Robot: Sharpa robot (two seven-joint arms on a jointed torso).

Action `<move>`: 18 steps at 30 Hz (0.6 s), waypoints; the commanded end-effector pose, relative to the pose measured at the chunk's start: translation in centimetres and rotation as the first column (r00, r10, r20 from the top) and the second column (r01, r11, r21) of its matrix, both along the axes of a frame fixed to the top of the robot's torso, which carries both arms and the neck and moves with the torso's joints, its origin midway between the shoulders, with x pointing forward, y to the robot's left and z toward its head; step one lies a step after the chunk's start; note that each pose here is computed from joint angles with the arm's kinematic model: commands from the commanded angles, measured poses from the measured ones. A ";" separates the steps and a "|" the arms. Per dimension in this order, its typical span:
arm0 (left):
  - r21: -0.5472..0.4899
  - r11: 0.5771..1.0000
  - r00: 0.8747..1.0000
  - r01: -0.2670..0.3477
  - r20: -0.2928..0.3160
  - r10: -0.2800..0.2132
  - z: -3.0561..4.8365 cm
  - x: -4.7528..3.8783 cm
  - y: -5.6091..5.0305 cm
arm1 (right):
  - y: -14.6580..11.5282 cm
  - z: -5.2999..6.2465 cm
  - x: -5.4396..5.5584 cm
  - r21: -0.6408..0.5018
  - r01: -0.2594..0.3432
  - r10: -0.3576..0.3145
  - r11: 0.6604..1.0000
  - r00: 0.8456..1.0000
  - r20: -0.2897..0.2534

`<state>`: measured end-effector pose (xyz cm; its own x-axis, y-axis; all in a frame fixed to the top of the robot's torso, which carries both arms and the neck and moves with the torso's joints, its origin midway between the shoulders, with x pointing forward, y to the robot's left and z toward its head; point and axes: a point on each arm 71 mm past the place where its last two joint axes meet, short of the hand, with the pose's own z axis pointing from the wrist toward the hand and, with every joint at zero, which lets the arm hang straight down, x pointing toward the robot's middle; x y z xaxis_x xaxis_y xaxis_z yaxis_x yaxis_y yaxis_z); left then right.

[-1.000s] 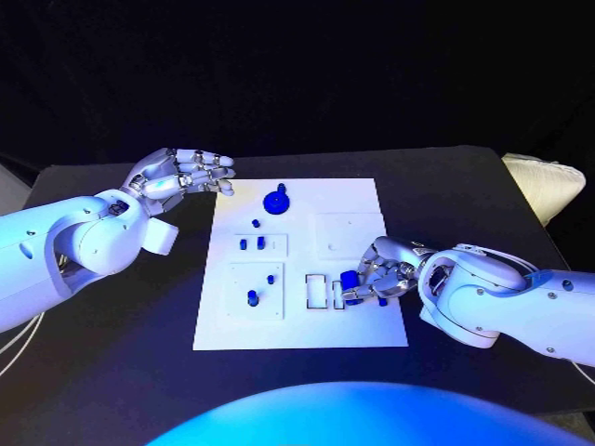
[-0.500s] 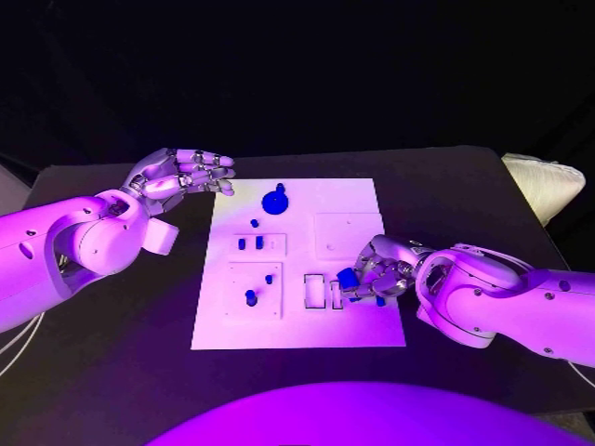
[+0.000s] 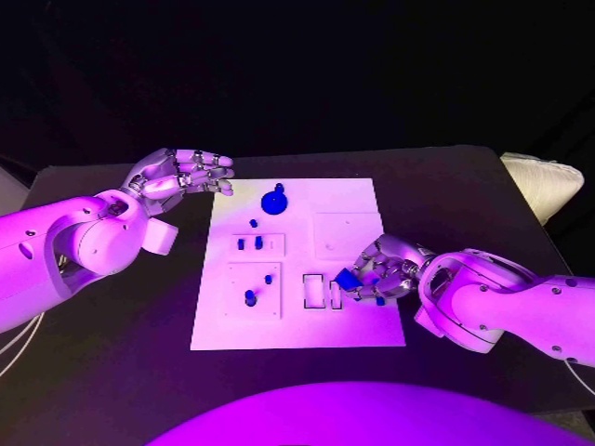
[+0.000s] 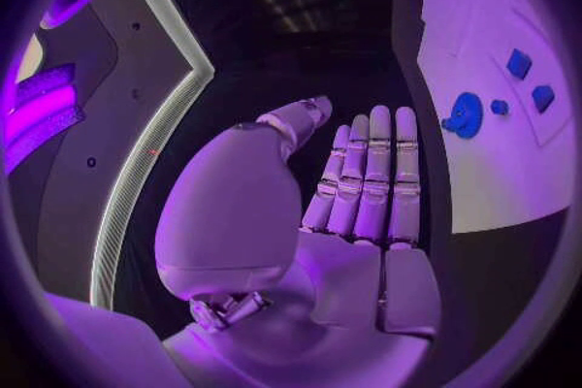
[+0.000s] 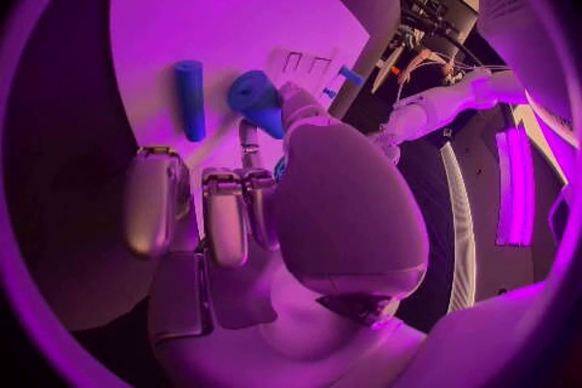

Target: Assemble the parts on the task board

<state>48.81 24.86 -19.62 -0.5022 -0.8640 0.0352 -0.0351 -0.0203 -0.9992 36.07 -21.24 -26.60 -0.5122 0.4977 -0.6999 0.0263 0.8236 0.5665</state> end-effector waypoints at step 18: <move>-0.015 1.000 1.000 0.011 0.000 -0.011 0.00 0.10 -0.4 | 1.0 1.5 0.3 0.219 0.109 -0.092 0.970 0.992 -0.087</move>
<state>48.95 24.70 -19.69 -0.5025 -0.8638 0.0362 -0.0361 -0.0209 -0.9991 36.43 -20.49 -25.16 -0.4881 0.6716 -0.5574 0.1427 0.6915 0.7081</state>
